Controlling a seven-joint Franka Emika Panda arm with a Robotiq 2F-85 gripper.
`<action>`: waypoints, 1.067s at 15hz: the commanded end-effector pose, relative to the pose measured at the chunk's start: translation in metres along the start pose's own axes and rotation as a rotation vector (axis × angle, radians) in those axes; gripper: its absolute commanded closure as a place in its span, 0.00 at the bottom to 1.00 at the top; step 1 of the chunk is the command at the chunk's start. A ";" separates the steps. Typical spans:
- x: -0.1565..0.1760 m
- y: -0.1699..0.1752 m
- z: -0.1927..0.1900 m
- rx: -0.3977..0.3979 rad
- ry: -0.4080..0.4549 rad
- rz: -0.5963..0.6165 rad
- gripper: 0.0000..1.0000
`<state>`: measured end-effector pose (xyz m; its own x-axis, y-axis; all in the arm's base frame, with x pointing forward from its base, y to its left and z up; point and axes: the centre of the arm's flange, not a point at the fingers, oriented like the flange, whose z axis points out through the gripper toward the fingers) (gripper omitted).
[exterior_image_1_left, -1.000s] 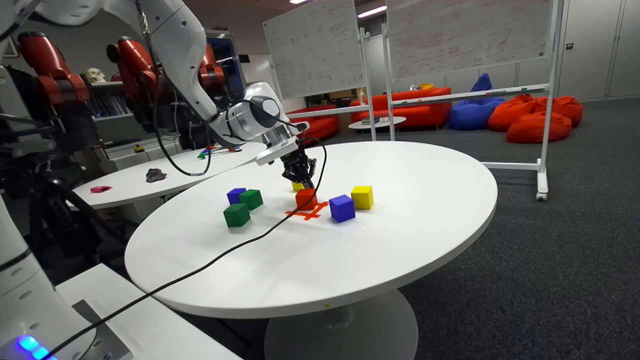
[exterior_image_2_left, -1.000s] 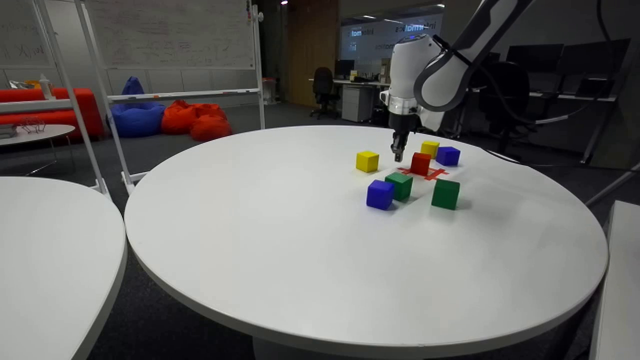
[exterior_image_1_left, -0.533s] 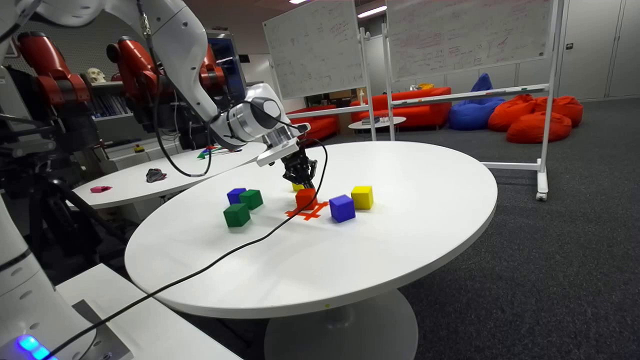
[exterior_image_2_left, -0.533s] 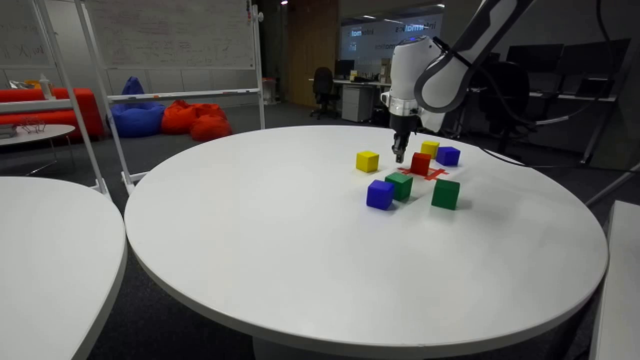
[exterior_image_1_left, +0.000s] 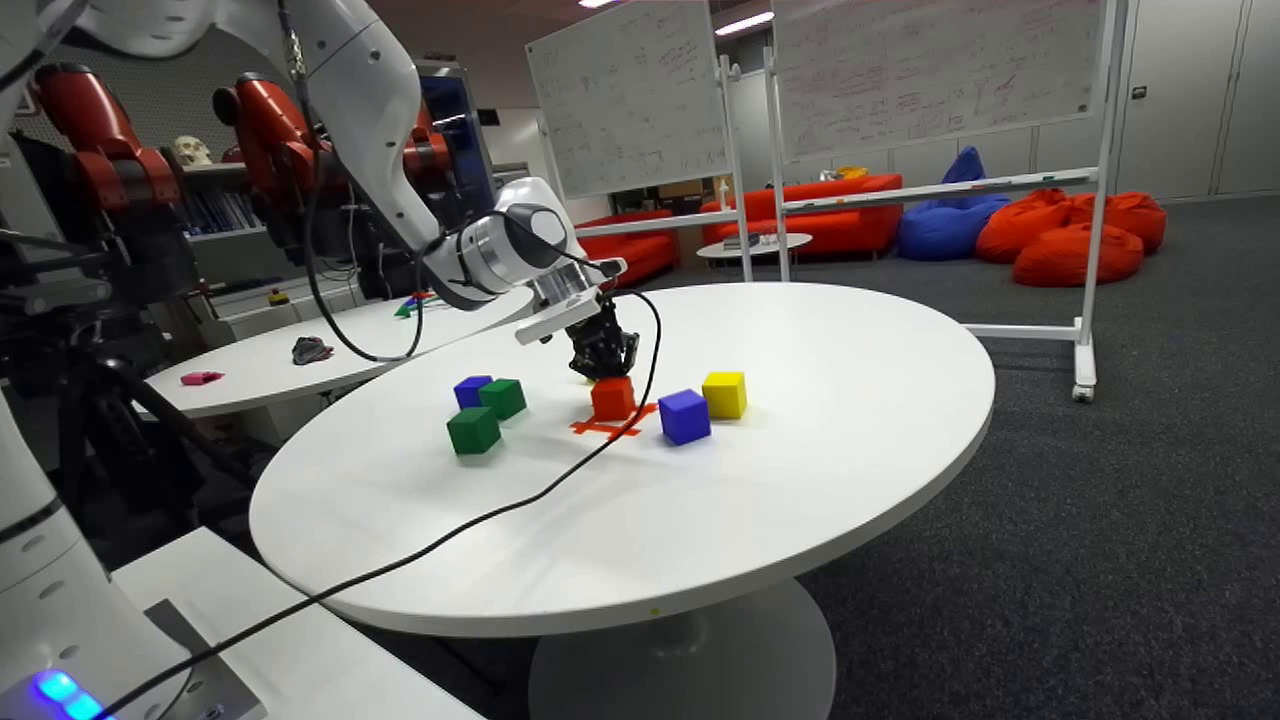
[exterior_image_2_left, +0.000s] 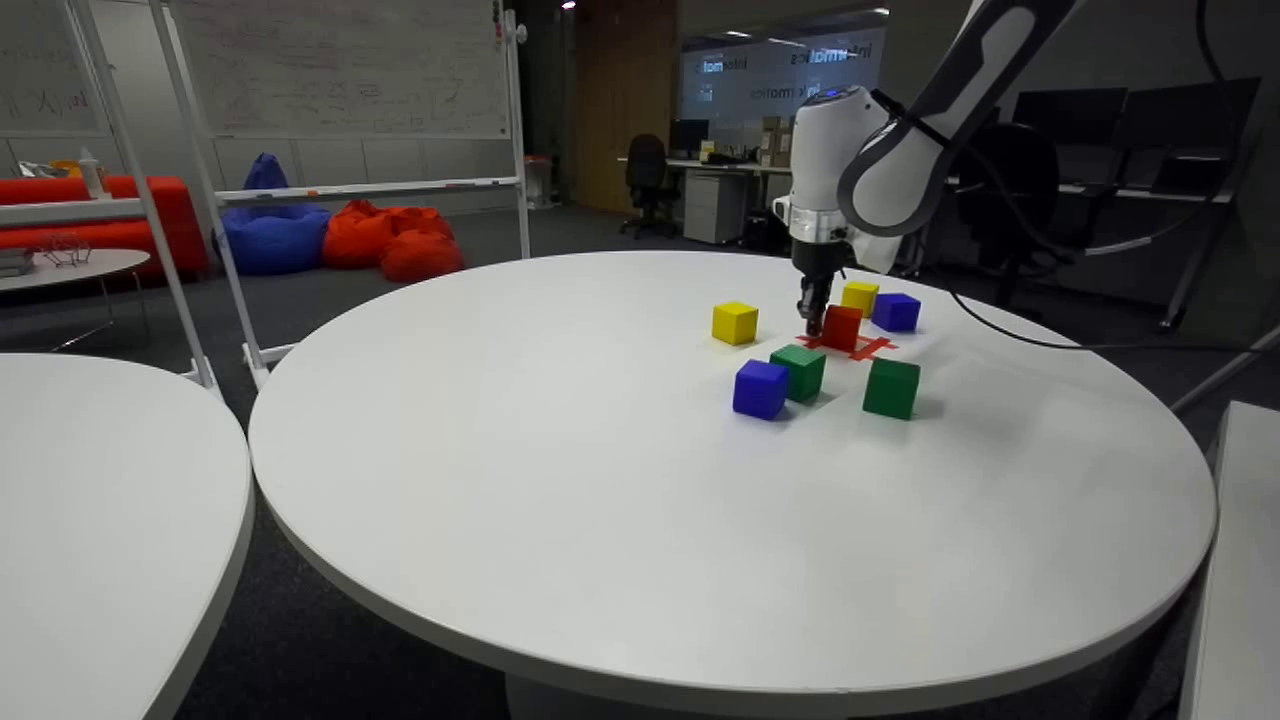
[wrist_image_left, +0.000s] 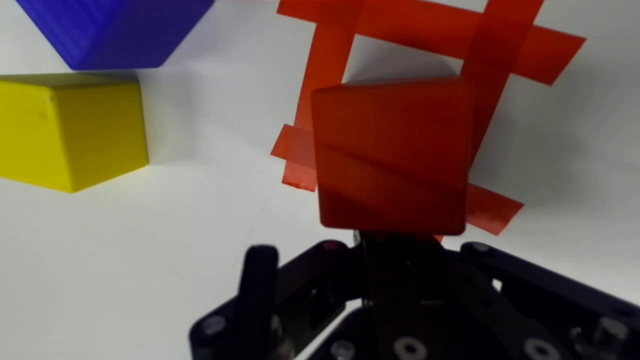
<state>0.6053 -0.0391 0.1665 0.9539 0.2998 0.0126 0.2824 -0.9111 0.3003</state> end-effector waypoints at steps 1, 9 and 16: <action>-0.012 0.004 0.008 0.000 -0.019 0.026 1.00; -0.002 0.004 0.002 -0.004 -0.005 0.009 0.99; -0.013 -0.001 -0.004 -0.025 0.022 -0.002 1.00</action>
<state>0.6050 -0.0420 0.1663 0.9547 0.2973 0.0115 0.2797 -0.9101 0.3058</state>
